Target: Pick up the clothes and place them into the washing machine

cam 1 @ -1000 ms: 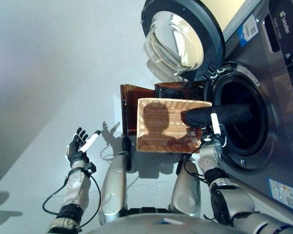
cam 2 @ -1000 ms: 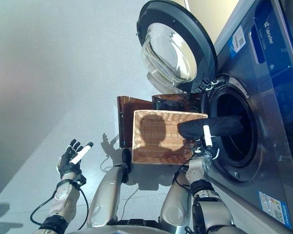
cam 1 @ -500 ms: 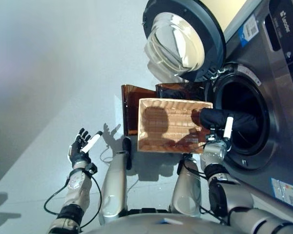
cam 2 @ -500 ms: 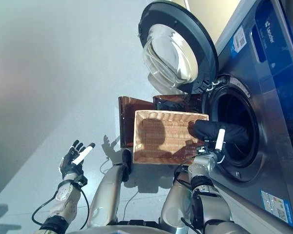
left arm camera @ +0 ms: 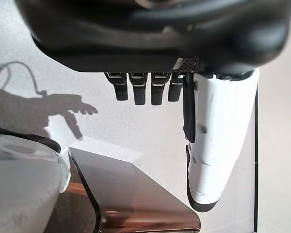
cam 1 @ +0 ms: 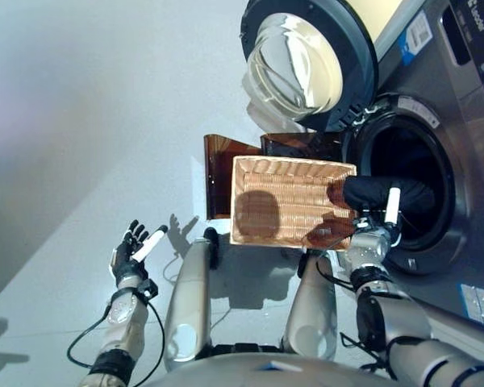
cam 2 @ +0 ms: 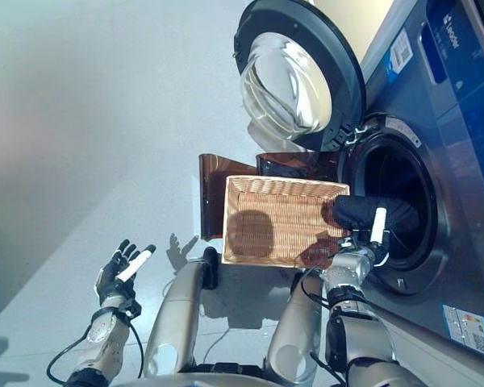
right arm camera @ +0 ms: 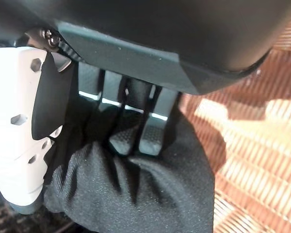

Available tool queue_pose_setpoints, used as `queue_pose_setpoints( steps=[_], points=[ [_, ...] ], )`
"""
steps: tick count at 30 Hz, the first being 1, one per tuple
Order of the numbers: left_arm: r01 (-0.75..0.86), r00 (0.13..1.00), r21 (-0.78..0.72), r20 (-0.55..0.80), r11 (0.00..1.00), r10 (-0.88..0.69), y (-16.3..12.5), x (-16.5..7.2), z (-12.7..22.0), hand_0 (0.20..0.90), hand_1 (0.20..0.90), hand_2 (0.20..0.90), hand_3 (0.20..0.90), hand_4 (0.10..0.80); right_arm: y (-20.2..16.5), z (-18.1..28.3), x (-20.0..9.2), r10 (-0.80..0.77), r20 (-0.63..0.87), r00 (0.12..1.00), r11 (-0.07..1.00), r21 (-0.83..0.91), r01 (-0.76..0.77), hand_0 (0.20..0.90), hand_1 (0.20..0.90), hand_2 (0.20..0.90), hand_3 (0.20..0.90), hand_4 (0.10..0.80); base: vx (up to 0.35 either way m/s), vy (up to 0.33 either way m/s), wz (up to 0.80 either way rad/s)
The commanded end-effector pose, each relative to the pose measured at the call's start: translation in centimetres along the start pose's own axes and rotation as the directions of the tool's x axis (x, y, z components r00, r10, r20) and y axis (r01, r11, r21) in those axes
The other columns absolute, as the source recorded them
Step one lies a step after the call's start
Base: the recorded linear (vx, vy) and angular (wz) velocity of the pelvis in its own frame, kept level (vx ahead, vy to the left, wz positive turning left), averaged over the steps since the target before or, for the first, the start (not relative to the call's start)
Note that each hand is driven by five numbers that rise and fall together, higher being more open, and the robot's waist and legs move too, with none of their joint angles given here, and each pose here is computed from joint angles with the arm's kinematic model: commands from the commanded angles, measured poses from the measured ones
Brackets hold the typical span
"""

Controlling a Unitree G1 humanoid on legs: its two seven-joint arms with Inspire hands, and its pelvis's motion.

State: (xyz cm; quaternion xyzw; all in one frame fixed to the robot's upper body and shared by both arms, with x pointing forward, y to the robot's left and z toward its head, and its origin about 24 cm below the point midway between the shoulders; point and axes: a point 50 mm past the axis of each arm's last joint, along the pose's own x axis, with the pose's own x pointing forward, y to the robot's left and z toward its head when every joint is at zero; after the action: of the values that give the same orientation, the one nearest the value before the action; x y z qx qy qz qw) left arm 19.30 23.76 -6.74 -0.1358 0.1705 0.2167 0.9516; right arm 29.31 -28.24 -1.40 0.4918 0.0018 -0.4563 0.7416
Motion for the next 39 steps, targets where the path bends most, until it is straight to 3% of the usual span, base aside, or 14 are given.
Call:
queue_pose_setpoints(
  steps=[1,11,32,39],
  points=[
    [-0.025,0.994,0.061,0.112,0.998,0.018,2.4,-0.3,2.5,0.9,0.9,0.9,0.9,0.8,1.6,5.6,1.5,0.007,0.212,0.977,0.998,0.066,-0.022,0.2,0.2,0.2,0.2,0.3,0.0,0.0,0.0],
    [-0.021,0.995,0.069,0.098,0.997,0.014,2.7,-0.6,2.2,0.9,0.9,0.9,0.9,0.8,4.3,8.3,1.9,0.003,0.281,0.96,0.99,0.133,-0.042,0.2,0.2,0.2,0.2,0.3,-0.012,-0.003,0.01],
    [-0.042,0.997,0.133,0.068,0.99,0.033,4.1,-0.6,2.0,0.9,0.9,0.9,0.9,0.8,5.4,14.3,2.9,-0.136,0.365,0.921,0.971,0.231,0.052,0.2,0.2,0.2,0.2,0.3,-0.001,0.005,0.02],
    [-0.029,0.998,0.134,0.064,0.991,0.021,4.0,-0.6,1.8,0.9,0.9,0.9,0.9,0.8,6.8,13.8,2.9,-0.041,0.359,0.933,0.997,0.08,0.013,0.2,0.2,0.2,0.2,0.3,0.001,0.001,0.01]
  ],
)
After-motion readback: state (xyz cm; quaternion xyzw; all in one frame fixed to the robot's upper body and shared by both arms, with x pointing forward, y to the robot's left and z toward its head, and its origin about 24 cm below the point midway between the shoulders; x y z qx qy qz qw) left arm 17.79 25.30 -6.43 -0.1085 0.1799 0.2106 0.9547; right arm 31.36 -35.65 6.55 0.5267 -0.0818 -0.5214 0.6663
